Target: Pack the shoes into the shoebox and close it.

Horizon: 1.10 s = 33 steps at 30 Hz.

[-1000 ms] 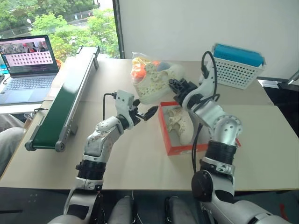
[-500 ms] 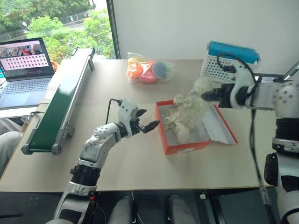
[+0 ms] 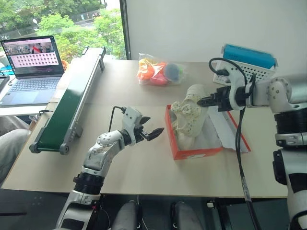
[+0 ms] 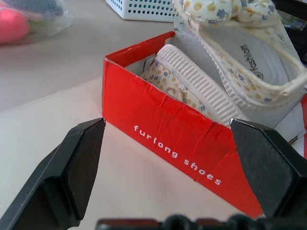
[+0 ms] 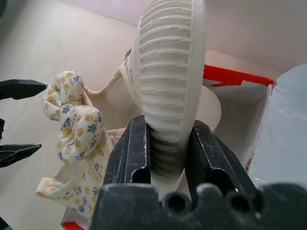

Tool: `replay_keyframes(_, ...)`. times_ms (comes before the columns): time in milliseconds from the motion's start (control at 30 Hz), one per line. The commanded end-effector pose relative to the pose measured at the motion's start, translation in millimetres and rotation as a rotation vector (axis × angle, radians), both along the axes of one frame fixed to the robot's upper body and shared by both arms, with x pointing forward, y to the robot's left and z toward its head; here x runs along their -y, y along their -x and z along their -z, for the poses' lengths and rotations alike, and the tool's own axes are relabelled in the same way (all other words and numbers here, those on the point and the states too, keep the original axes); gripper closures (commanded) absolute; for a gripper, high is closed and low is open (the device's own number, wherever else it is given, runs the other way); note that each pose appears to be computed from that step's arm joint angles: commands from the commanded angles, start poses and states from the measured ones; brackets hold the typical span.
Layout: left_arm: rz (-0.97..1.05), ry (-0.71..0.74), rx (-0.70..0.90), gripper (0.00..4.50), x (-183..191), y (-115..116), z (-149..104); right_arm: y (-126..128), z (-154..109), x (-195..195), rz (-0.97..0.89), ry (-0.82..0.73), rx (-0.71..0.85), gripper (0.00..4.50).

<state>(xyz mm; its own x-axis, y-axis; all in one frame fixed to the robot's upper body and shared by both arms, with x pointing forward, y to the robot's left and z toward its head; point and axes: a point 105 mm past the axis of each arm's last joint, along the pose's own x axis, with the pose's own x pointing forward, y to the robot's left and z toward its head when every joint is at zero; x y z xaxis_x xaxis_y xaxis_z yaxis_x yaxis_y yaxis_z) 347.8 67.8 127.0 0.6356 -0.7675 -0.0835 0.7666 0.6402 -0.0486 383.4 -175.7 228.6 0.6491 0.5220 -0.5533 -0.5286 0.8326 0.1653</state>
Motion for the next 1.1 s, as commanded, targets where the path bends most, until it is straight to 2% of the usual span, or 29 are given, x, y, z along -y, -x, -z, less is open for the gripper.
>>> replay_keyframes(33, 0.014, 0.011, 0.051, 0.04, 4, 3, -11, 4, -24, 2, -0.030, 0.025, 0.073, 3.60)
replay_keyframes(233, 0.031, 0.013, 0.047, 0.04, 8, 6, -11, 10, -25, 22, -0.005, 0.084, 0.090, 3.60)
replay_keyframes(400, 0.043, 0.015, 0.044, 0.04, 12, 8, -12, 14, -48, 12, -0.007, -0.032, 0.107, 3.60)
replay_keyframes(667, 0.048, 0.014, 0.041, 0.04, 13, 12, -13, 14, -60, -1, 0.002, -0.203, 0.081, 3.60)
replay_keyframes(833, 0.041, 0.012, 0.040, 0.04, 11, 13, -13, 11, -38, -19, -0.023, -0.199, 0.048, 3.60)
replay_keyframes(967, 0.033, 0.017, 0.033, 0.04, 12, 15, -12, -10, 18, -4, 0.044, -0.156, -0.018, 3.60)
replay_keyframes(1100, 0.030, 0.016, 0.030, 0.04, 11, 16, -12, -15, 48, -2, 0.039, -0.174, -0.088, 3.60)
